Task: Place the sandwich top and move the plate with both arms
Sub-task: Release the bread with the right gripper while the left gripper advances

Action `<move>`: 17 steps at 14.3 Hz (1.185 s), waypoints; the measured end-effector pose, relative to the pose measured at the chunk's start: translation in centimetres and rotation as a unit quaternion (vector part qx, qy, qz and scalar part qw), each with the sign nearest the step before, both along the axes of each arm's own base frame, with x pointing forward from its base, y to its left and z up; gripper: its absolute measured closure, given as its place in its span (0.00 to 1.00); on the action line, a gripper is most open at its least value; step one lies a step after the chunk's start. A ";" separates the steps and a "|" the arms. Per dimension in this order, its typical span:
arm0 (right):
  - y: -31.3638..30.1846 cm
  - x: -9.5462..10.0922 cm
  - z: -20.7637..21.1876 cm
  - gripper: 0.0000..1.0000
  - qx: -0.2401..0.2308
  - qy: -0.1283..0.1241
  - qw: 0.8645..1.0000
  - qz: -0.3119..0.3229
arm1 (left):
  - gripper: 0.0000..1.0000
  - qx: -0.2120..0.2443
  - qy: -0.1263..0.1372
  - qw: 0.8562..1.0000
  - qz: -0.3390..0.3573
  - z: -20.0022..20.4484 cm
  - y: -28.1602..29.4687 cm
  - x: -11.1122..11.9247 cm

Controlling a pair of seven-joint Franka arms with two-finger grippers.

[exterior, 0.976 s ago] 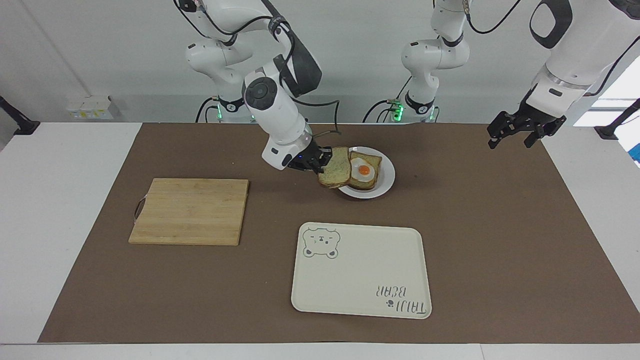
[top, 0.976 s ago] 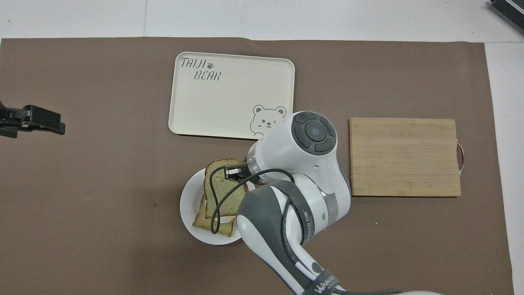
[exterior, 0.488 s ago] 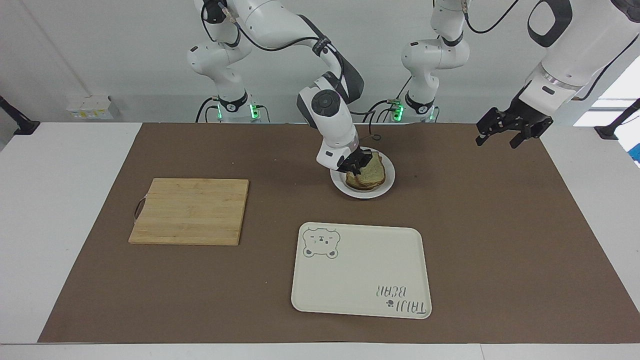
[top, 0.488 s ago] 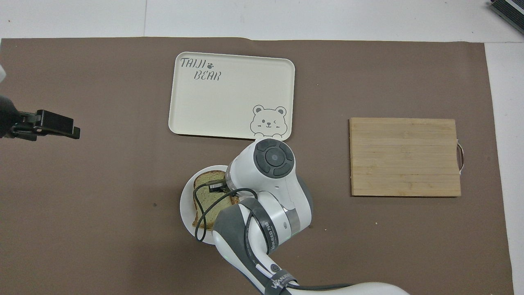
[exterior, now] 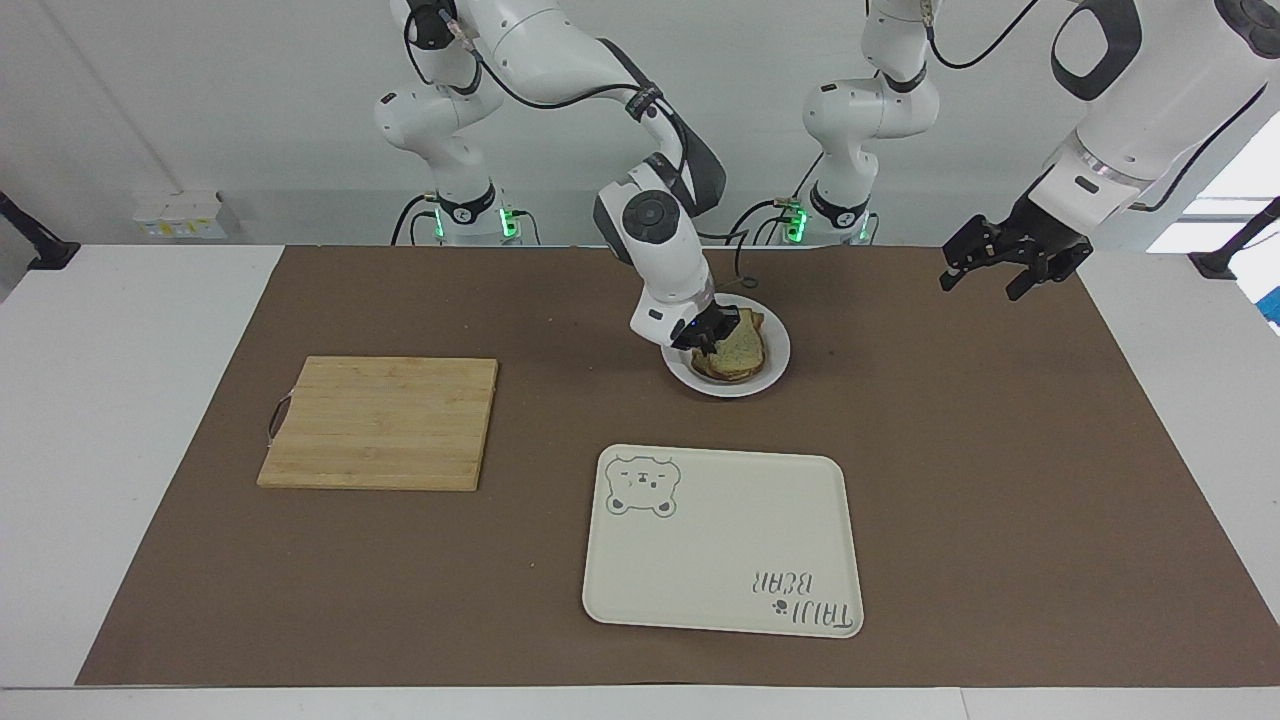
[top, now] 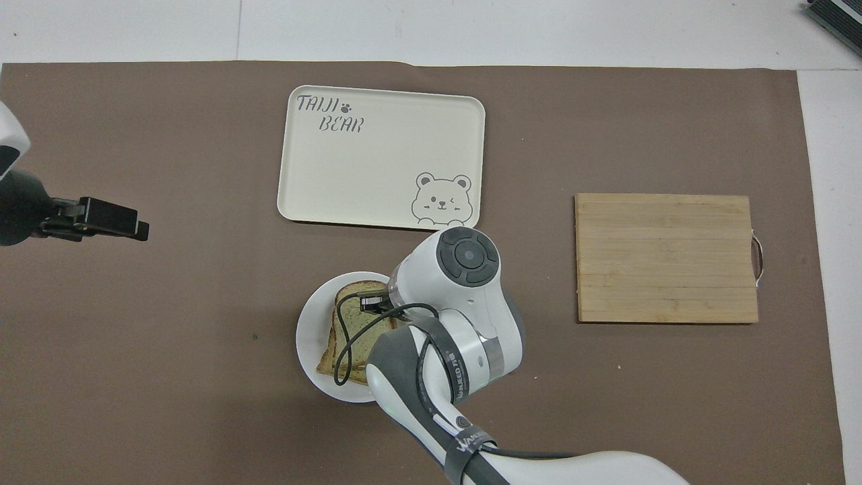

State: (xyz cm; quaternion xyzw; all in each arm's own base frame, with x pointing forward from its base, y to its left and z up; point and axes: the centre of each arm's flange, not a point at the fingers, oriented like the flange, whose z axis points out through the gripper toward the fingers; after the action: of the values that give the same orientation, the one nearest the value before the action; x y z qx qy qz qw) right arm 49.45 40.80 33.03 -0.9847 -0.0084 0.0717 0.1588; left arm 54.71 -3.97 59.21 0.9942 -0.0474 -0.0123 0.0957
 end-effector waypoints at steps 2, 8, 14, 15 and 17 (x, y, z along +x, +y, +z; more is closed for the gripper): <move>-0.1 0.1 -0.1 0.83 0.001 0.001 1.000 -0.003 | 0.00 -0.003 -0.003 1.000 -0.016 0.0 0.0 -0.2; -1.2 1.3 1.3 0.19 -0.038 -0.051 0.998 0.029 | 0.00 -0.041 0.000 0.997 -0.063 -1.8 0.7 -0.9; -12.9 8.9 9.5 0.00 -0.094 -0.154 0.983 -0.011 | 0.00 -0.113 -0.001 0.988 -0.102 -7.2 0.3 -1.7; -14.5 9.4 10.5 0.00 -0.105 -0.162 0.981 -0.016 | 0.00 -0.130 0.000 0.987 -0.100 -8.4 0.1 -1.9; -17.5 9.9 12.4 0.00 -0.117 -0.165 0.979 -0.024 | 0.00 -0.158 0.011 0.983 -0.089 -11.3 -0.4 -2.6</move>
State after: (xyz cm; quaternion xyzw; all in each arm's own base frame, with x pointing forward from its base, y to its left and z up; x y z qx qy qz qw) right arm 59.34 23.30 45.39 -0.9946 -0.0026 -0.0952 0.0407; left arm 52.11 -4.33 47.93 0.9583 -0.1361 -0.0238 0.2502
